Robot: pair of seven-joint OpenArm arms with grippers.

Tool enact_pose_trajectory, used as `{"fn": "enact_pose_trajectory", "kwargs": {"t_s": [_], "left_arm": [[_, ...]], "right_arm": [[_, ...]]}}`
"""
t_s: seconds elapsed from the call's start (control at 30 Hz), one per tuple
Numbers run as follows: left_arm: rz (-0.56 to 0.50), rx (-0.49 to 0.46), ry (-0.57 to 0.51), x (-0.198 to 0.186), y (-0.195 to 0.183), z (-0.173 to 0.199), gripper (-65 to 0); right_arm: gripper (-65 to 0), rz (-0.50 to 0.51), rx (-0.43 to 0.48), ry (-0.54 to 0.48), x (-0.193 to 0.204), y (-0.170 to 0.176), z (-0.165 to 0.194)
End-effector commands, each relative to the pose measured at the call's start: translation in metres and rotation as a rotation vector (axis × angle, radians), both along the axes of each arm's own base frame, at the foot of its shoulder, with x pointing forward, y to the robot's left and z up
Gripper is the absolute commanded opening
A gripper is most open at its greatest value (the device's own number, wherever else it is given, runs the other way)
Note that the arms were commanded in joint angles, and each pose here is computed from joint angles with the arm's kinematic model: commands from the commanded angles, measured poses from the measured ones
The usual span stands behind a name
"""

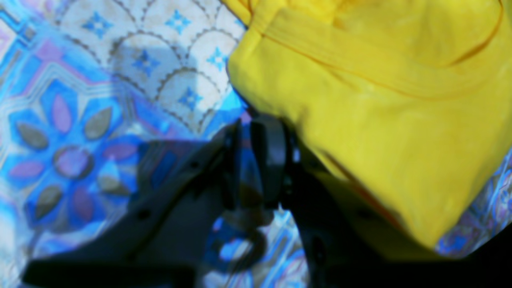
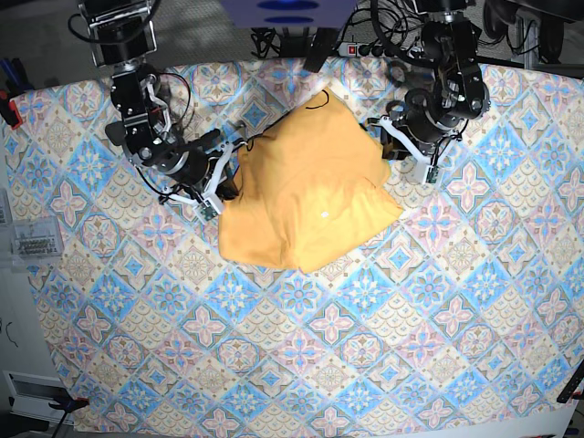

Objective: Fold the T-shirt properly
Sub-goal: 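Grasp the folded shirt's sides with both grippers and lift slightly, then release with the left gripper and drag the shirt with the right gripper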

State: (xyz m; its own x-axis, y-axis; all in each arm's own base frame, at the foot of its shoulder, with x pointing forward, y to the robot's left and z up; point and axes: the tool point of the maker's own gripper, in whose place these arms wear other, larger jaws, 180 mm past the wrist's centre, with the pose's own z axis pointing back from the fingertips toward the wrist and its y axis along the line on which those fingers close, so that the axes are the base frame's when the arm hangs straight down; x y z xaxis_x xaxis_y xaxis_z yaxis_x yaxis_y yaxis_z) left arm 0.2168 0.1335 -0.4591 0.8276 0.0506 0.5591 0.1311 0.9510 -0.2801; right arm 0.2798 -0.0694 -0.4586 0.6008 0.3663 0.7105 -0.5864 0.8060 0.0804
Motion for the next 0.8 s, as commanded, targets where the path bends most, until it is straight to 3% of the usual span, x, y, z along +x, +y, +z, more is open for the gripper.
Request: {"fn": "enact_pose_trajectory", "kwargs": {"t_s": [0.0,0.27,0.47,0.77], "left_arm": [[0.010,-0.028,-0.040,0.012,-0.007,0.007,-56.4],[0.017,-0.063,-0.035,0.039,-0.015,-0.001,-56.3],[0.048,-0.106,-0.058,0.071,-0.017,-0.010,-56.2],[0.039,-0.079,-0.069,0.097,-0.019,-0.023,-56.3]], "right_arm": [[-64.8,0.024,0.030,-0.032,0.008,0.011,0.009],[-64.8,0.118,0.040,0.005,-0.015,0.040,-0.002],[-64.8,0.125,0.054,0.014,-0.032,0.043,-0.001],[-64.8,0.141,0.077,-0.006,-0.046,0.052,0.011]]}}
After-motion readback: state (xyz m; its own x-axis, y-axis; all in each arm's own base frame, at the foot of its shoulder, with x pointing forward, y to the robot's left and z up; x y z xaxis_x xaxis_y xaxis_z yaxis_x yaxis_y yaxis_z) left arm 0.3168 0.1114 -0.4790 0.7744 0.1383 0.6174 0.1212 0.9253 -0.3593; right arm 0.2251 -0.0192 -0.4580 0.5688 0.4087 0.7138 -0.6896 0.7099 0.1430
